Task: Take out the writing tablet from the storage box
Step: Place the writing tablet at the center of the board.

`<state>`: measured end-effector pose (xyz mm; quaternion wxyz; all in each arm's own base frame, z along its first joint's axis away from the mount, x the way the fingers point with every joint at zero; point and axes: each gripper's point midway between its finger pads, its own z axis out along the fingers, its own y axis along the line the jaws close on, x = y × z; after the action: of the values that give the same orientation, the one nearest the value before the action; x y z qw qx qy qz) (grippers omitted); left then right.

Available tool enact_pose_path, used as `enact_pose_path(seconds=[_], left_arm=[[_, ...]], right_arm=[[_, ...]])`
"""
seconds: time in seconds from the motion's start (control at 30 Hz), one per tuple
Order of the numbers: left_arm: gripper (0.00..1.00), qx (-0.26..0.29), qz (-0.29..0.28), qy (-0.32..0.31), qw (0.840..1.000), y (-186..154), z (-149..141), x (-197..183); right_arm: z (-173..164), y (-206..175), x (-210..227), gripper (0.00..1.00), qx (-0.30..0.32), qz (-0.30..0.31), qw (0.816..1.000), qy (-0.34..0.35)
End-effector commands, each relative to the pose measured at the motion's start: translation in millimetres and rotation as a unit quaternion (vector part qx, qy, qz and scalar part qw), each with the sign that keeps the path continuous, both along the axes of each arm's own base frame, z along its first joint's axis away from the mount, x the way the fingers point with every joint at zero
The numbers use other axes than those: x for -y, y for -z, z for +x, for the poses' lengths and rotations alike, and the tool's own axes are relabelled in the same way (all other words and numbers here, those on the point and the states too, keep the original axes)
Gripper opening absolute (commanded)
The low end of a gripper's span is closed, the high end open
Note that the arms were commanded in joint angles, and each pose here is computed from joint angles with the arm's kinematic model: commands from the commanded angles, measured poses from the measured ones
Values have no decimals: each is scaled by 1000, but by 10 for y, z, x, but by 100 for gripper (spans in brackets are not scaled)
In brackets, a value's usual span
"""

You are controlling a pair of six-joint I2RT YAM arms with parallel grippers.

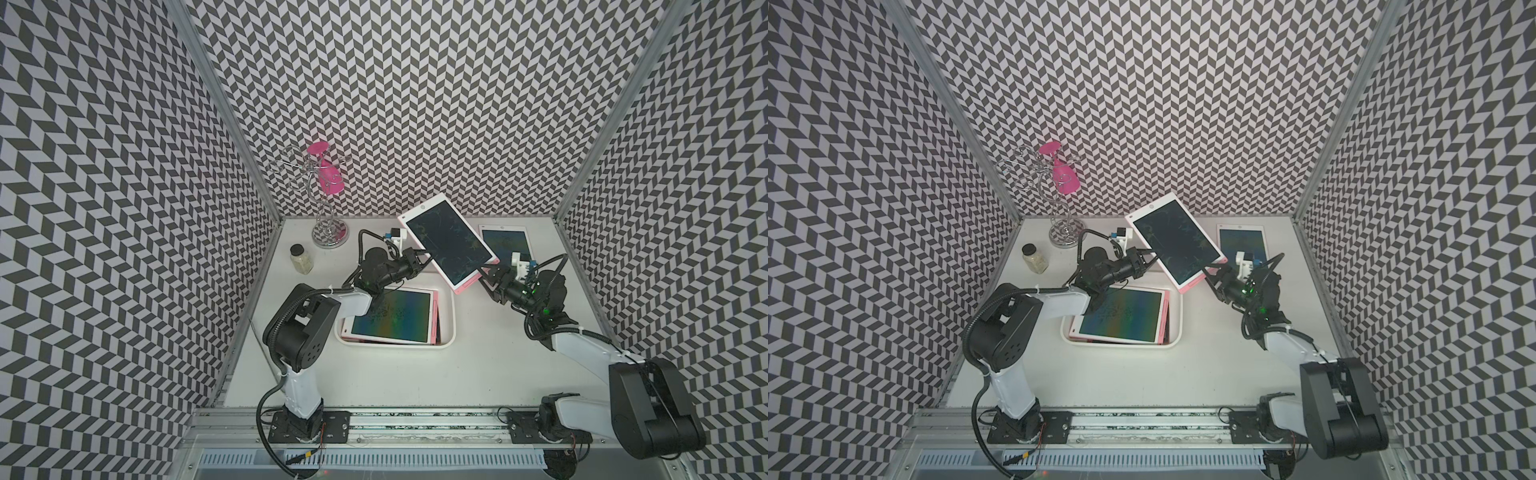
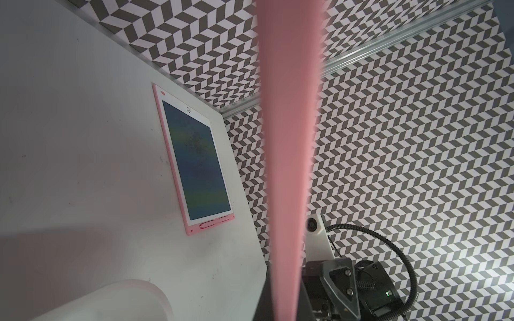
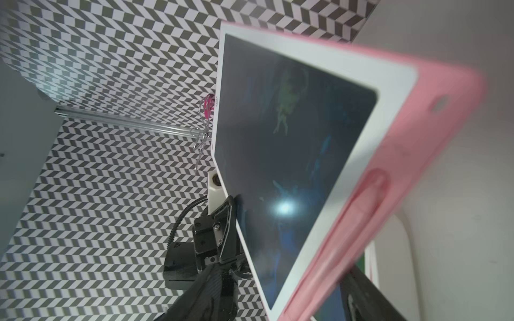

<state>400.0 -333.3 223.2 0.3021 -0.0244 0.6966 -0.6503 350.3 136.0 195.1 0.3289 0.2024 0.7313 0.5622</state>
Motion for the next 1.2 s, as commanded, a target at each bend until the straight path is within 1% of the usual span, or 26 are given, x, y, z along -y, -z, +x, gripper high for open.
enact_pose_path(seconds=[0.0,0.07,0.17,0.33,0.37,0.43,0.53,0.6,0.7,0.83,0.9,0.97,1.07,1.17], left_arm=[[0,37,12,21,999,-154,85,9],[0,38,26,30,998,-153,151,6],[0,47,41,44,997,-202,228,19],[0,41,59,68,995,-192,363,67],[0,39,62,81,994,-188,382,97],[0,35,69,97,992,-157,421,141],[0,28,83,125,988,-101,487,216],[0,30,88,131,987,-89,540,232],[0,29,78,138,987,-94,617,214],[0,26,72,148,986,-60,731,210],[0,27,70,147,986,-50,794,230],[0,29,68,144,987,-37,855,252],[0,28,71,139,987,7,955,273],[0,24,90,139,986,104,1082,303]], right_arm=[[-13,100,203,74,12,-62,998,5],[1,234,358,75,-2,-97,995,8],[31,358,590,75,-3,-137,991,5],[180,385,854,75,19,-174,984,-19],[221,381,870,75,18,-171,985,-21],[269,285,817,74,42,-152,987,-36],[354,174,820,75,63,-149,986,-39],[414,54,806,75,84,-146,985,-45],[516,-56,803,76,103,-151,982,-54],[706,8,930,76,86,-187,978,-34],[746,54,946,76,79,-189,978,-27],[733,128,894,76,72,-183,980,-34],[720,227,858,76,59,-191,979,-26],[702,292,844,75,45,-185,982,-20]])
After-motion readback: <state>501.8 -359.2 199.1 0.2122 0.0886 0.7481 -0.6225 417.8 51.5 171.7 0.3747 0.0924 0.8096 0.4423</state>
